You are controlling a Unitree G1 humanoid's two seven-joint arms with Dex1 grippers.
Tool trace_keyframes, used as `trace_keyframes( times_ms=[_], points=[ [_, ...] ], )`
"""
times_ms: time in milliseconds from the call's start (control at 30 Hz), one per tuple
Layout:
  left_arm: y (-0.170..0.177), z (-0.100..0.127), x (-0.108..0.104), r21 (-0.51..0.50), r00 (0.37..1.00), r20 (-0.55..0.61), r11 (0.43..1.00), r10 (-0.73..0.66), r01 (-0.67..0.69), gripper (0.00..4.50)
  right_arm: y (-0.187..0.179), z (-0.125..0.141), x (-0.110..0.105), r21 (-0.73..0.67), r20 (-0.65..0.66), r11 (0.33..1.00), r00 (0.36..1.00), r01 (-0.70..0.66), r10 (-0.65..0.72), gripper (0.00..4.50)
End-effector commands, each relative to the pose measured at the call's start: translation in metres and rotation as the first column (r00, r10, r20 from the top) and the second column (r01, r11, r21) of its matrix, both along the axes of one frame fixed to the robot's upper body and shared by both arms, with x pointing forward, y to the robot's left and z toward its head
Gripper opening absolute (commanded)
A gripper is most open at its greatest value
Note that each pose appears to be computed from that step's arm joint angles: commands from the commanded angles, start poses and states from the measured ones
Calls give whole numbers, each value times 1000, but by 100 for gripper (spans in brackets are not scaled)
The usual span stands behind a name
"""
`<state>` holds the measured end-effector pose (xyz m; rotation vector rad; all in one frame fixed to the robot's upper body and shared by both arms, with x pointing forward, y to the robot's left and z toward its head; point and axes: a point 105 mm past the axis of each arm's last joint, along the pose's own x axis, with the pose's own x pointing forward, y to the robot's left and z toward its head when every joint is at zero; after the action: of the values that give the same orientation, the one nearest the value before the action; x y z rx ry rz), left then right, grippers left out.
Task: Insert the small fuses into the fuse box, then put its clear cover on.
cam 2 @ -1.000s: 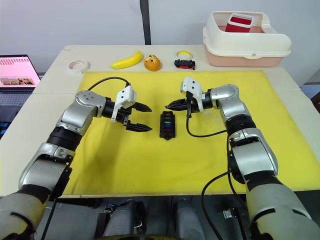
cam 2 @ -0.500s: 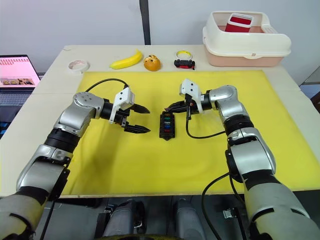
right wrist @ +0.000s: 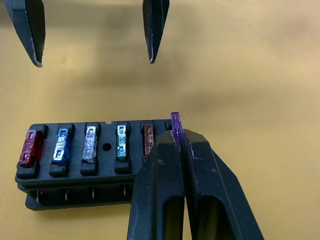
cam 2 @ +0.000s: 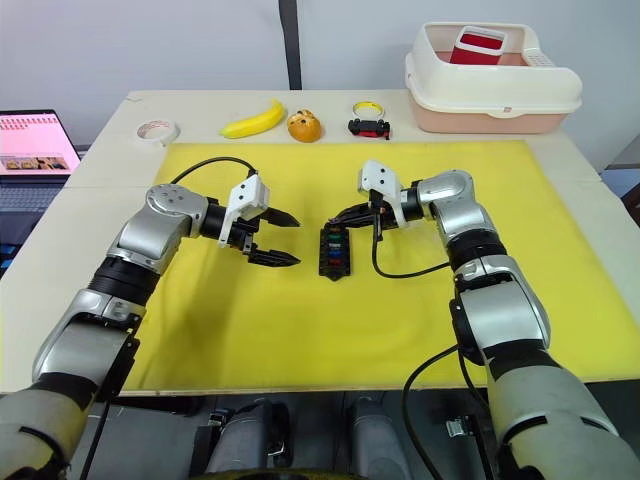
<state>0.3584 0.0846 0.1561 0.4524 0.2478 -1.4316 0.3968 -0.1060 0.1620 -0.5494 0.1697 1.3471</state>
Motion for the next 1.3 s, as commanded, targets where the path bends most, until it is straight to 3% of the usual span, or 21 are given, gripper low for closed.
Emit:
trace_keyframes(
  times_ms=[33,1300],
  points=[
    [2,11,0,-16,999,38,1000,-6,6,442,4,14,3,10,53,1000,999,-10,10,0],
    [3,6,-6,-16,999,31,1000,-8,8,442,0,17,6,-52,41,999,999,-11,13,0]
  ],
)
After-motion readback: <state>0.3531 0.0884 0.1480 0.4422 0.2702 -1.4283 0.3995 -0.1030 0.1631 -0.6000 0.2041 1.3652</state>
